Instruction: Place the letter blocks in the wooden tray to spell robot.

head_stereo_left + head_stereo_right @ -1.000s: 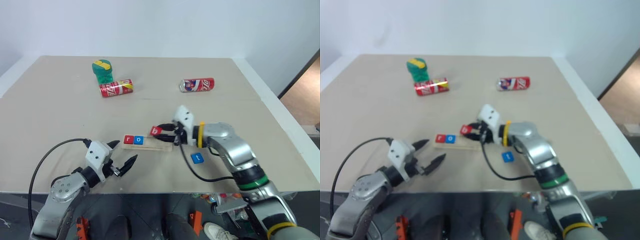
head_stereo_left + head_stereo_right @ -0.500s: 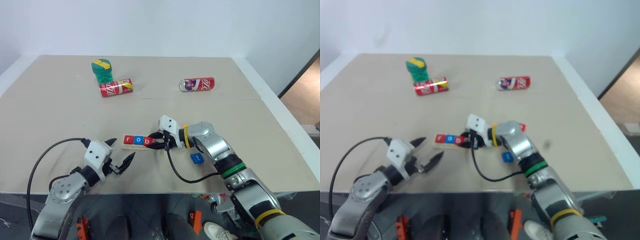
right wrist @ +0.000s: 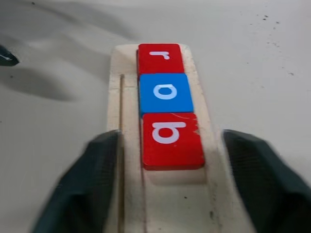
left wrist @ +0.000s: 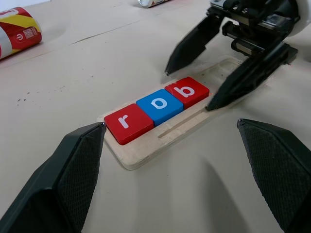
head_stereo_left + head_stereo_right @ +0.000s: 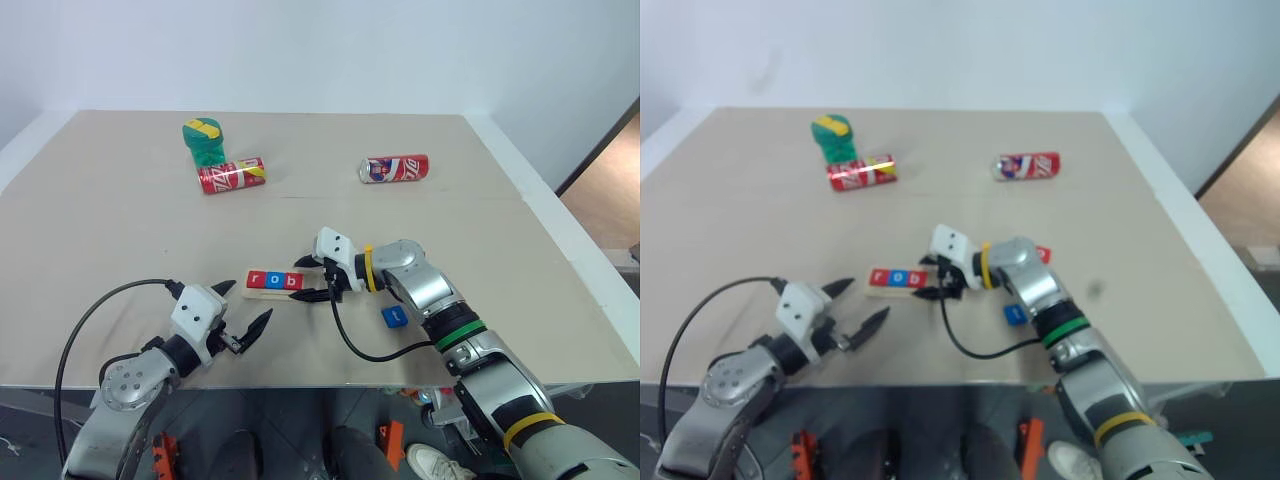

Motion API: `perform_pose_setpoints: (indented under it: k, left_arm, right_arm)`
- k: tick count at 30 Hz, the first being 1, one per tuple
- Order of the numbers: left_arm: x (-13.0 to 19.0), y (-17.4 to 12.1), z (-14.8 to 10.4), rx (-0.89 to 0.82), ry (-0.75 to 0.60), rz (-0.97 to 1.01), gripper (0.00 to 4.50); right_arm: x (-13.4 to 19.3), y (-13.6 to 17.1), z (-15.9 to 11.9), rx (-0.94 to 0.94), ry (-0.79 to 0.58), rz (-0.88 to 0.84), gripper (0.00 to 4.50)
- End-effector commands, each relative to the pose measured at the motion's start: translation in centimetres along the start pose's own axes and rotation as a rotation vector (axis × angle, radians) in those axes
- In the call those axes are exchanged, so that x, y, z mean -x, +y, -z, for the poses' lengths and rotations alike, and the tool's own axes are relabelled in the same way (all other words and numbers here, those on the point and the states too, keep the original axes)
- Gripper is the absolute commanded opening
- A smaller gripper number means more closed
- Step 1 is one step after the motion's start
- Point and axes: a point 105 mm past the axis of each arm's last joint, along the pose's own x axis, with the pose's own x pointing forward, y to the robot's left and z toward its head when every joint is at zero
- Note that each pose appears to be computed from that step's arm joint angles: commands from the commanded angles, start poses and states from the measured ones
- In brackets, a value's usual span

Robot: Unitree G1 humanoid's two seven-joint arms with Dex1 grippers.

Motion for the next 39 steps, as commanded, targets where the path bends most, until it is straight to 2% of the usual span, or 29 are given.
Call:
perform_pose_setpoints:
  k: [1, 5, 8, 11, 14, 17, 19, 24, 28, 37, 39]
  left_arm:
    - [0.0, -0.1, -1.5, -0.044, -0.052, 0.011, 4.50]
    - [-0.1, -0.3, -1.7, -0.062, -0.059, 0.044, 4.50]
    - [0.0, -1.0, -2.0, -0.076, -0.071, 0.129, 4.50]
    - [0.4, -1.9, -2.0, -0.087, -0.059, 0.230, 4.50]
    - [0.6, -2.3, -1.9, -0.113, -0.039, 0.298, 4.50]
    - [0.5, -2.2, -2.0, -0.145, -0.030, 0.322, 4.50]
    - [0.3, -2.3, -2.0, -0.153, -0.027, 0.328, 4.50]
    - [0.2, -2.5, -2.0, -0.155, -0.030, 0.336, 4.50]
    - [0.0, -2.5, -2.0, -0.154, -0.030, 0.337, 4.50]
    - [-0.6, -2.7, -2.2, -0.164, -0.030, 0.347, 4.50]
    - [-0.7, -2.7, -2.1, -0.162, -0.028, 0.348, 4.50]
  right_arm:
    - [0.5, -0.8, -1.0, 0.017, -0.023, 0.026, 4.45]
    - [1.4, -1.9, -2.3, -0.008, -0.084, 0.095, 4.45]
    - [3.9, -4.1, -3.7, -0.080, -0.162, 0.231, 4.45]
    - [7.8, -6.4, -3.8, -0.172, -0.225, 0.391, 4.45]
    - [11.9, -7.4, -2.1, -0.249, -0.220, 0.524, 4.45]
    - [15.4, -7.3, 1.8, -0.302, -0.087, 0.679, 4.45]
    - [16.6, -6.9, 3.1, -0.324, -0.048, 0.769, 4.45]
    - [16.9, -4.7, 4.2, -0.398, -0.048, 0.978, 4.45]
    - [16.8, -4.1, 5.6, -0.457, -0.024, 1.112, 4.45]
    - [14.8, -3.3, 9.0, -0.588, 0.042, 1.254, 4.45]
    - [14.6, -3.2, 9.1, -0.595, 0.039, 1.282, 3.93]
